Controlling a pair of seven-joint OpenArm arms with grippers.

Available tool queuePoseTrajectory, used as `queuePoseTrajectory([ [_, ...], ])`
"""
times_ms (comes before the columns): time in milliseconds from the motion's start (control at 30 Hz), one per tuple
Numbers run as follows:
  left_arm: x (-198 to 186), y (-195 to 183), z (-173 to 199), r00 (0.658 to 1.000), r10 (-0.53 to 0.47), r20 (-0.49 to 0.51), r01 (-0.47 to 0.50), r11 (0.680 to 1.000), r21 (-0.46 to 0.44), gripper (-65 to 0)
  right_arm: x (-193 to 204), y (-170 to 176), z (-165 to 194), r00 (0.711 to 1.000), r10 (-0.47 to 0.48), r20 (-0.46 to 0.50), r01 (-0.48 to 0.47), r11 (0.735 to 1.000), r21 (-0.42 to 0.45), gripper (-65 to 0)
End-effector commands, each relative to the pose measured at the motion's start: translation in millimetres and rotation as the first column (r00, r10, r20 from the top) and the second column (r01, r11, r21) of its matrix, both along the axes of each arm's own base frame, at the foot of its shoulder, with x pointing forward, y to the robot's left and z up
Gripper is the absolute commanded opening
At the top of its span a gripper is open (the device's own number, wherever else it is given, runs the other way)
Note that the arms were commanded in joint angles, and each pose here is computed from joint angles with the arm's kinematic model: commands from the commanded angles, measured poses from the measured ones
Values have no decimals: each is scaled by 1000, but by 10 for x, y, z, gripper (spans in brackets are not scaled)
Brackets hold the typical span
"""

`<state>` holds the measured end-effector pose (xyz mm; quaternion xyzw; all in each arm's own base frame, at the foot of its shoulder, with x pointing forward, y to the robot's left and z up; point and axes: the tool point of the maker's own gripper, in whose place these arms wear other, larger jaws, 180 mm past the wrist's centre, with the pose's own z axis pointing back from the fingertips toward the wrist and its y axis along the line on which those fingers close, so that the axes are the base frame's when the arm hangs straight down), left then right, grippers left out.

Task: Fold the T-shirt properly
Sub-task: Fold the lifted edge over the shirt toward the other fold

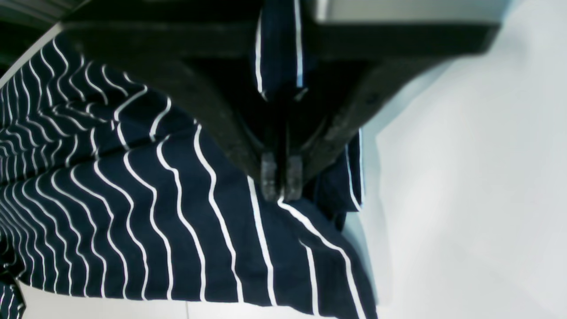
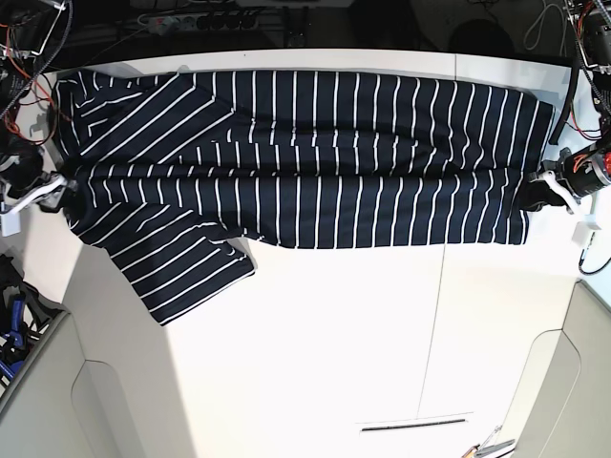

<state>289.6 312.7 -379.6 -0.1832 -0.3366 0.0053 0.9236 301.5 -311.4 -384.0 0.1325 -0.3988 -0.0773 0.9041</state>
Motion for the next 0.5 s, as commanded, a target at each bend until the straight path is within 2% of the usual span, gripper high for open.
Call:
queuePoseTrajectory([
  [0, 117, 62, 185, 998, -4, 59, 3, 1000, 11, -650, 166, -153, 277, 995, -24, 99, 26, 999, -23, -288],
  [100, 112, 62, 181, 998, -4, 57, 4, 1000, 11, -650, 334, -239, 505, 977, -61, 207, 67, 998, -20, -288],
  [200, 114, 62, 183, 998, -4, 58, 4, 1000, 11, -650, 501, -206, 611, 969, -58, 241, 68, 997, -35, -288],
  [333, 117, 60, 185, 998, -4, 59, 3, 1000, 11, -650, 721, -110, 556, 972, -47, 232, 59, 997, -42, -288],
  [467, 118, 61, 187, 998, -4, 59, 3, 1000, 11, -650, 965, 6, 288, 984, -23, 174, 33, 998, -53, -288],
])
